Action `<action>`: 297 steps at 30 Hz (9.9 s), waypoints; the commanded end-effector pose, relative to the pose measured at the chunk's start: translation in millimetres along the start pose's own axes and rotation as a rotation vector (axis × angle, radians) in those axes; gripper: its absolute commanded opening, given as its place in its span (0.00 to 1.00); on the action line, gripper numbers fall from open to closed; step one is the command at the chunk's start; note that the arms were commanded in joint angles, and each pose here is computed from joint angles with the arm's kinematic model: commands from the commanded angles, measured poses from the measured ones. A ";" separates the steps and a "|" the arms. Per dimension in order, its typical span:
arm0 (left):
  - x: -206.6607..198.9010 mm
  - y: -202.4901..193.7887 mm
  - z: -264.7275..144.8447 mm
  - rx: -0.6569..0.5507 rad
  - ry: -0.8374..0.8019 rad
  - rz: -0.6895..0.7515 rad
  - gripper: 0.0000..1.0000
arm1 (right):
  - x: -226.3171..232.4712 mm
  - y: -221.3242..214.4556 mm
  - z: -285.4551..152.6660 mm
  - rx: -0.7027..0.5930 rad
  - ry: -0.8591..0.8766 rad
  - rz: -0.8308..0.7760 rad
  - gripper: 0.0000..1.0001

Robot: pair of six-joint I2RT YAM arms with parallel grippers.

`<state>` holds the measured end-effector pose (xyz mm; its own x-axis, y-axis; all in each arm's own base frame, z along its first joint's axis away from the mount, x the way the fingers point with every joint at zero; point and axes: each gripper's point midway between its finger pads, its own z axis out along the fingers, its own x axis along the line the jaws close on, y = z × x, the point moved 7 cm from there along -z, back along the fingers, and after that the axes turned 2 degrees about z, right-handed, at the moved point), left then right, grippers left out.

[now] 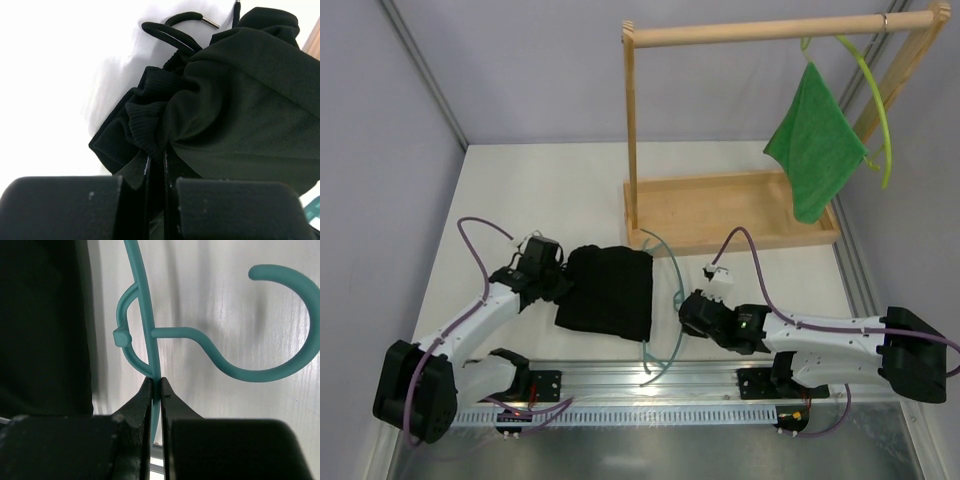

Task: Place the trousers on the hanger
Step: Place trousers on hanger

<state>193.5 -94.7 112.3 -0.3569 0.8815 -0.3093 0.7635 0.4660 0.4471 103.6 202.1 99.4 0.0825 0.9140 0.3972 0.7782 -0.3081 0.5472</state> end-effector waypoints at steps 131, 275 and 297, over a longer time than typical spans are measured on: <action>-11.5 -50.8 -0.8 0.108 -0.030 0.181 0.29 | -19.0 -5.9 21.2 -0.075 0.569 0.005 0.54; -127.2 -13.4 -84.2 0.148 -0.368 0.191 0.22 | -57.2 30.5 -11.2 -0.156 0.152 0.106 0.04; -82.5 -60.3 -72.8 0.201 -0.529 0.175 0.56 | -56.0 32.5 -12.5 -0.164 0.157 0.106 0.04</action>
<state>137.1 -175.8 176.0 0.0329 0.8348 -0.5496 0.8857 0.2304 0.4030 108.9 131.2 87.8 0.0764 0.8498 0.5215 0.6965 -0.4198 0.5819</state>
